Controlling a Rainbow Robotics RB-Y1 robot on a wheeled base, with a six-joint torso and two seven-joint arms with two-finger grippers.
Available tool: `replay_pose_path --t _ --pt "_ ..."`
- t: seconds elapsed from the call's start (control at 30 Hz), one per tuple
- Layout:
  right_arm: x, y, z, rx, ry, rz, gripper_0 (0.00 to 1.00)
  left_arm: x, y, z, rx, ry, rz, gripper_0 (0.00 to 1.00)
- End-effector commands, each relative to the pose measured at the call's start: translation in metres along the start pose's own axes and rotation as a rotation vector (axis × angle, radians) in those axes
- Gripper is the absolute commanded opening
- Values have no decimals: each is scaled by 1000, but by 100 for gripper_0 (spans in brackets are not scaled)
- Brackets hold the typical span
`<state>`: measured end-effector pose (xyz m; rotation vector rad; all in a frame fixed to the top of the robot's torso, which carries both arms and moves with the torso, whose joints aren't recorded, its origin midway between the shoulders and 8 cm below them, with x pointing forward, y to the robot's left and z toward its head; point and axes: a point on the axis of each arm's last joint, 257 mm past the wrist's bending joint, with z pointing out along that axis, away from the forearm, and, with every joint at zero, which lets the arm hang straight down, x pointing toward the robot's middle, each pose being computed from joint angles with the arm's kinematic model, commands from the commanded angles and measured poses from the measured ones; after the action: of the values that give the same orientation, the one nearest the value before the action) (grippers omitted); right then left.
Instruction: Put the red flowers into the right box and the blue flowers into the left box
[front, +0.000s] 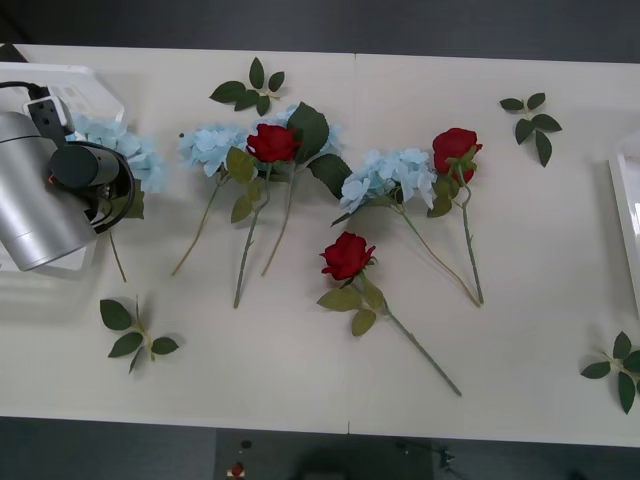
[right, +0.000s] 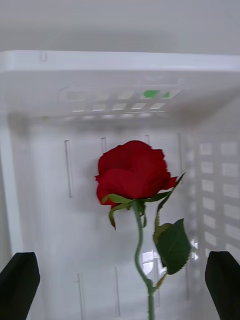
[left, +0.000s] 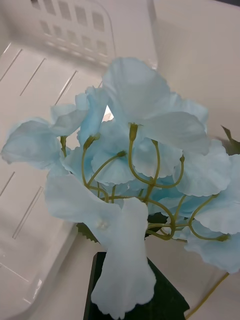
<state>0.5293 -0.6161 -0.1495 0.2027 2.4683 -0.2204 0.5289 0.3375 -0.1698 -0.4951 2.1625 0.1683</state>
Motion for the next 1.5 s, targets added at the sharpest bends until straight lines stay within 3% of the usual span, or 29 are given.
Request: replay_pose_path --t 0.03,0.07,0.27,0.57,0.93,1.3,1.37,1.4,1.43,1.5 --pt "-13 49 -13 -129 4 77 100 -50 -2 -26 31 -90 61 0" --pt "-13 49 -13 -129 4 77 100 -50 -2 -26 31 -90 61 0" --pt "-9 174 -20 -299 88 275 100 -146 5 -60 40 -250 124 0" --pt "2 301 -16 -296 70 354 100 -211 55 -42 4 -355 223 0" --pt "18 382 19 -193 -16 310 100 -211 129 0 64 -468 318 0" --pt "21 387 37 -143 -34 284 100 -196 139 4 55 -446 337 1" --pt "20 385 40 -141 -36 282 100 -195 138 3 56 -446 341 51" --pt "21 384 43 -141 -35 282 100 -195 138 3 56 -446 342 85" --pt "22 385 46 -141 -33 282 100 -195 138 3 55 -447 345 99" --pt "23 386 49 -147 -33 285 100 -195 138 3 54 -447 348 100"
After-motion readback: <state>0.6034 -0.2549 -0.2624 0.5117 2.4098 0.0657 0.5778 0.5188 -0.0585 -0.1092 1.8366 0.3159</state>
